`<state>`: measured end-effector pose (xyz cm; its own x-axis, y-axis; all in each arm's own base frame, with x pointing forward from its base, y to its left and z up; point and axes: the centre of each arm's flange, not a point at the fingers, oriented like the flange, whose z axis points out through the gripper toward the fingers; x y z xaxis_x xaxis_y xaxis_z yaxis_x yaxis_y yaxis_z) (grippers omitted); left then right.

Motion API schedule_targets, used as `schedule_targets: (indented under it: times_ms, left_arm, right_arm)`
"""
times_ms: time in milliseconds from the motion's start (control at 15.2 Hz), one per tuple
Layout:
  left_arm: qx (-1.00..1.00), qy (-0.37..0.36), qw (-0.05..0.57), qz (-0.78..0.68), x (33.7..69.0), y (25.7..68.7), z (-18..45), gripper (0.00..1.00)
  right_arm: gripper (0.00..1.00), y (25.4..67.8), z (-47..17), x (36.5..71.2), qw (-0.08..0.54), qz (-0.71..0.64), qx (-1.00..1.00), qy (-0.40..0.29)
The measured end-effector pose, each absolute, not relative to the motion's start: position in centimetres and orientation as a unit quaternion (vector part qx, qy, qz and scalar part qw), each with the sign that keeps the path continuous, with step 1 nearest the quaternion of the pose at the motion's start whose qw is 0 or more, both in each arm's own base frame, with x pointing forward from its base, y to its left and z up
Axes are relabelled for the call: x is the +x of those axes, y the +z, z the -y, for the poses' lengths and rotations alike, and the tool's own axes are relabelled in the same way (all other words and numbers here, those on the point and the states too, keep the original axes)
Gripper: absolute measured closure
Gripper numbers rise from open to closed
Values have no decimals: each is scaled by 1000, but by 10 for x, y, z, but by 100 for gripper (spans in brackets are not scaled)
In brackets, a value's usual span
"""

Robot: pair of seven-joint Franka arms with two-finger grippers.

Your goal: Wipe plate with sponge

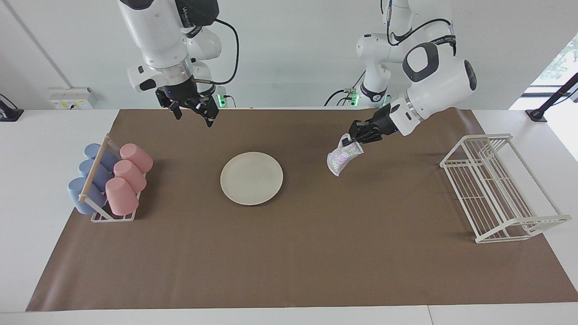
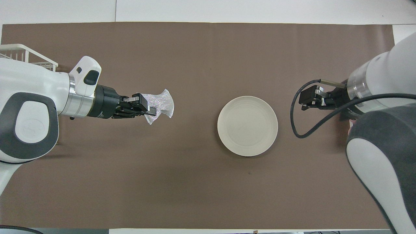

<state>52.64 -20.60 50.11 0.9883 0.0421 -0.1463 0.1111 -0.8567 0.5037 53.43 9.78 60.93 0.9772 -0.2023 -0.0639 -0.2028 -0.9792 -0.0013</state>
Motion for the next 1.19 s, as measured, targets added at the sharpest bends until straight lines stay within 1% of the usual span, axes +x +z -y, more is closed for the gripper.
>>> schedule_targets:
  times_ms: [198, 396, 593, 857, 989, 1187]
  left_arm:
    - [985, -61, 163, -22, 526, 496, 203, 94]
    - [996, -61, 58, 4, 525, 493, 185, 94]
    - [997, -60, -53, 20, 522, 494, 172, 94]
    - [977, -66, -202, 37, 513, 507, 176, 94]
    - [957, -68, -278, 41, 516, 512, 178, 94]
    - [926, -64, -368, 46, 523, 509, 174, 94]
  right_arm:
    - [0, 609, -59, 540, 8, -43, -999, 31]
    - [0, 609, -26, 542, 10, -21, -999, 30]
    - [0, 609, -26, 543, 11, 0, -1000, 30]
    - [0, 610, -32, 542, 11, 5, -1000, 28]
    - [0, 611, -24, 542, 11, -2, -1000, 27]
    - [0, 611, -5, 542, 12, -19, -999, 30]
